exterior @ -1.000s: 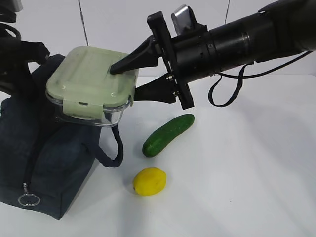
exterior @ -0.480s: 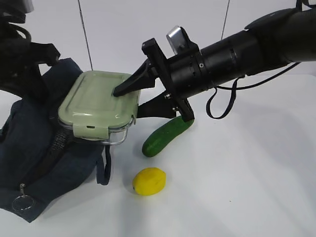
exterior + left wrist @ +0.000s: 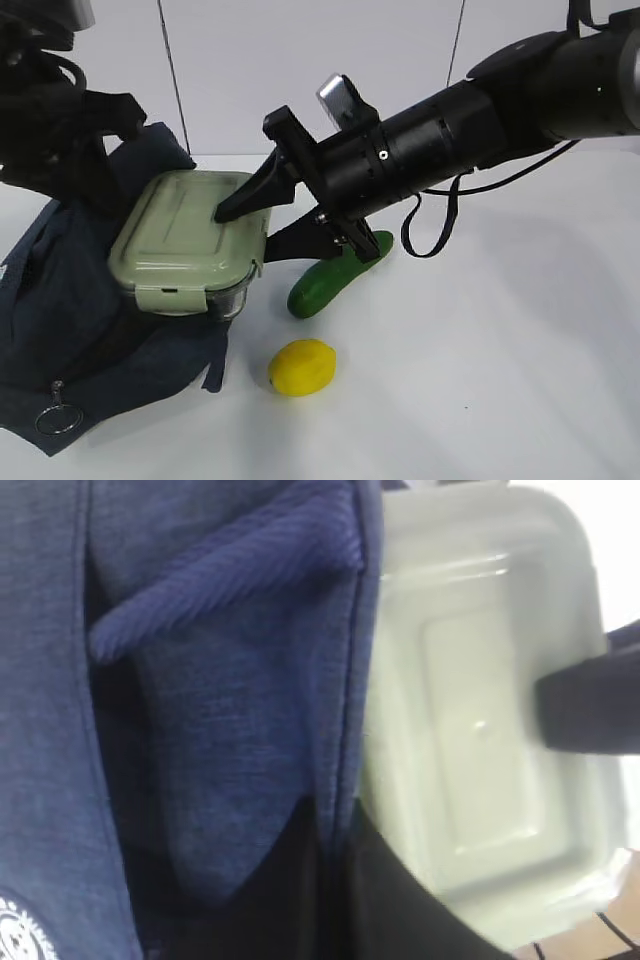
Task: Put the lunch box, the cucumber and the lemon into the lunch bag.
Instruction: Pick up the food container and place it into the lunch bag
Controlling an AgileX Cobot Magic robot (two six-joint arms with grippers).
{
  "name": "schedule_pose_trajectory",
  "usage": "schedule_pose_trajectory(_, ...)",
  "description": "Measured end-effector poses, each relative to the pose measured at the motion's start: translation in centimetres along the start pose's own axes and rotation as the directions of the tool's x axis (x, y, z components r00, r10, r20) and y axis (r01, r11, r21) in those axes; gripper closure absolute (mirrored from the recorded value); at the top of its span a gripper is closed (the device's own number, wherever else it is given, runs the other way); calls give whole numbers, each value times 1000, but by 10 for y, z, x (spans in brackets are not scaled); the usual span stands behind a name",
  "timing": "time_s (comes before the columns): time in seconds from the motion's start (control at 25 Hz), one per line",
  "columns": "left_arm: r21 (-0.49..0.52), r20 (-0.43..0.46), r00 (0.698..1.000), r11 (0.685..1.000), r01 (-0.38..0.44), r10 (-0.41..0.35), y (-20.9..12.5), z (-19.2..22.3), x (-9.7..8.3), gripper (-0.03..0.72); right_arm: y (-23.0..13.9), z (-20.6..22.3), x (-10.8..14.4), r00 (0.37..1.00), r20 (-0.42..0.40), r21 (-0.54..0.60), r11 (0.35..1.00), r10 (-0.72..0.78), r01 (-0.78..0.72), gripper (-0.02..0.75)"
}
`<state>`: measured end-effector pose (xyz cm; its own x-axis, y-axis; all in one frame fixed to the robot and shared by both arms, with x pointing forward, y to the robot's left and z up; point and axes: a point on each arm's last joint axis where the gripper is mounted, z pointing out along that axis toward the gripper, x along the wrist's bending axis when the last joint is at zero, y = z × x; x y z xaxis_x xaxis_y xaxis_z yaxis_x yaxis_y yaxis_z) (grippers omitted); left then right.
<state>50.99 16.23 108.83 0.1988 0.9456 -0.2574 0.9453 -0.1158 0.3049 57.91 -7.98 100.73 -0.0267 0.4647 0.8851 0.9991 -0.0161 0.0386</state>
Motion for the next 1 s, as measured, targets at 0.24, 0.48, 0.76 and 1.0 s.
schedule_pose_trajectory(0.24, 5, 35, 999, 1000, 12, -12, -1, 0, -5, 694, -5, 15, 1, 1000, 22, 5, 1000, -12, 12, 325)
schedule_pose_trajectory(0.48, 7, 52, 999, 1000, 15, -16, -1, 0, -8, 694, -5, 20, 3, 999, 26, -26, 999, -30, 31, 325)
schedule_pose_trajectory(0.76, 6, 71, 997, 1000, 25, -26, -1, 0, -10, 694, -2, 22, 5, 999, 21, -73, 997, -40, 41, 325)
schedule_pose_trajectory(1.0, 15, 115, 993, 1000, 26, -27, -2, 0, -14, 694, -8, 38, 8, 997, 39, -87, 994, -59, 63, 325)
